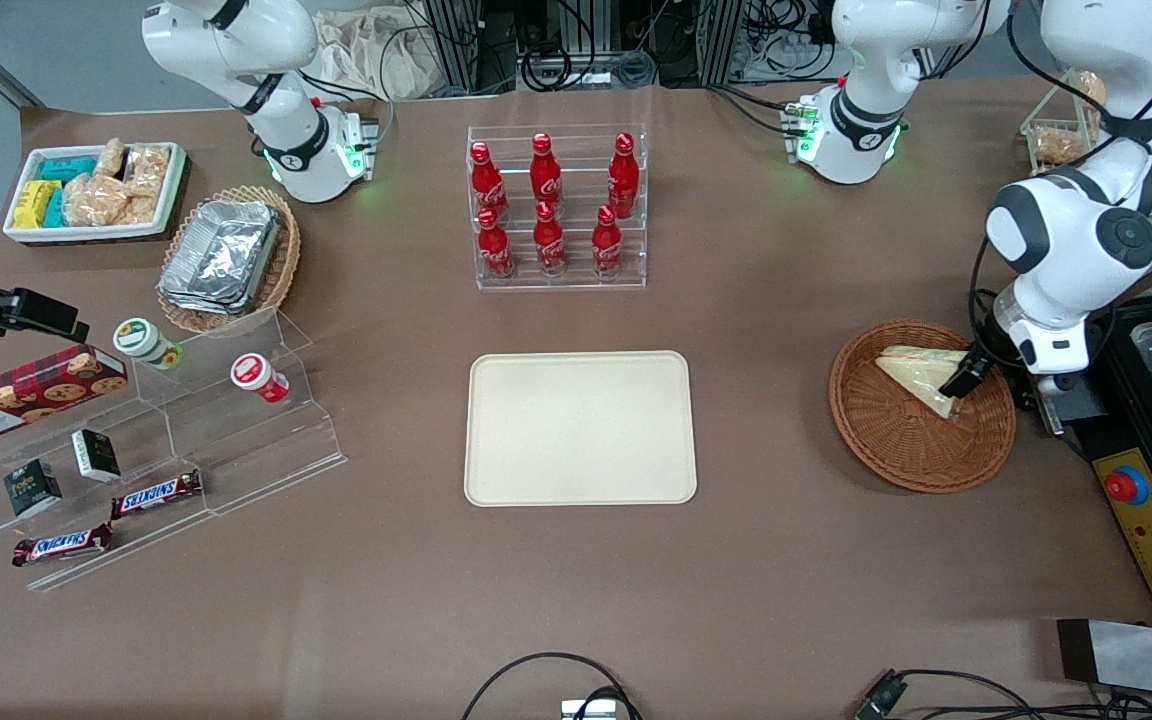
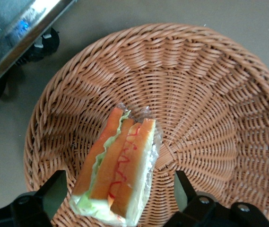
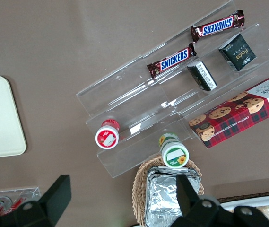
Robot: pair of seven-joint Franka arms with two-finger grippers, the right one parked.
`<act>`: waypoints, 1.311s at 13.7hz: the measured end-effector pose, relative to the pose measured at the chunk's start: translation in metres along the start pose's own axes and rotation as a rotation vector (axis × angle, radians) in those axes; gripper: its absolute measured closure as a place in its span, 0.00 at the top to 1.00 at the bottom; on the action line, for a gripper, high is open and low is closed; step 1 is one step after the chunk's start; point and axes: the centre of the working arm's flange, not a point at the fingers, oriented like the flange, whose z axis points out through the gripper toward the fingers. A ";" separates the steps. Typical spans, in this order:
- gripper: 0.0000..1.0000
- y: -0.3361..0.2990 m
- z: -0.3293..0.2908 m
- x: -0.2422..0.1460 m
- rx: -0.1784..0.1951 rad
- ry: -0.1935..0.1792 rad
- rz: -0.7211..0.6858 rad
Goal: Place sandwich from basket to tray
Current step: 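Close the left gripper on the sandwich and lift it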
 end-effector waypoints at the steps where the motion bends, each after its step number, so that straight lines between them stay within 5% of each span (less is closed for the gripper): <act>1: 1.00 0.000 0.005 -0.003 0.000 0.002 0.005; 5: 0.93 0.001 0.010 -0.008 0.002 0.001 0.011; 10: 0.41 0.005 0.010 -0.012 0.000 0.002 0.024; 14: 0.19 0.008 0.006 -0.013 -0.006 0.007 0.072; 18: 0.16 0.015 -0.026 -0.013 -0.035 0.030 0.160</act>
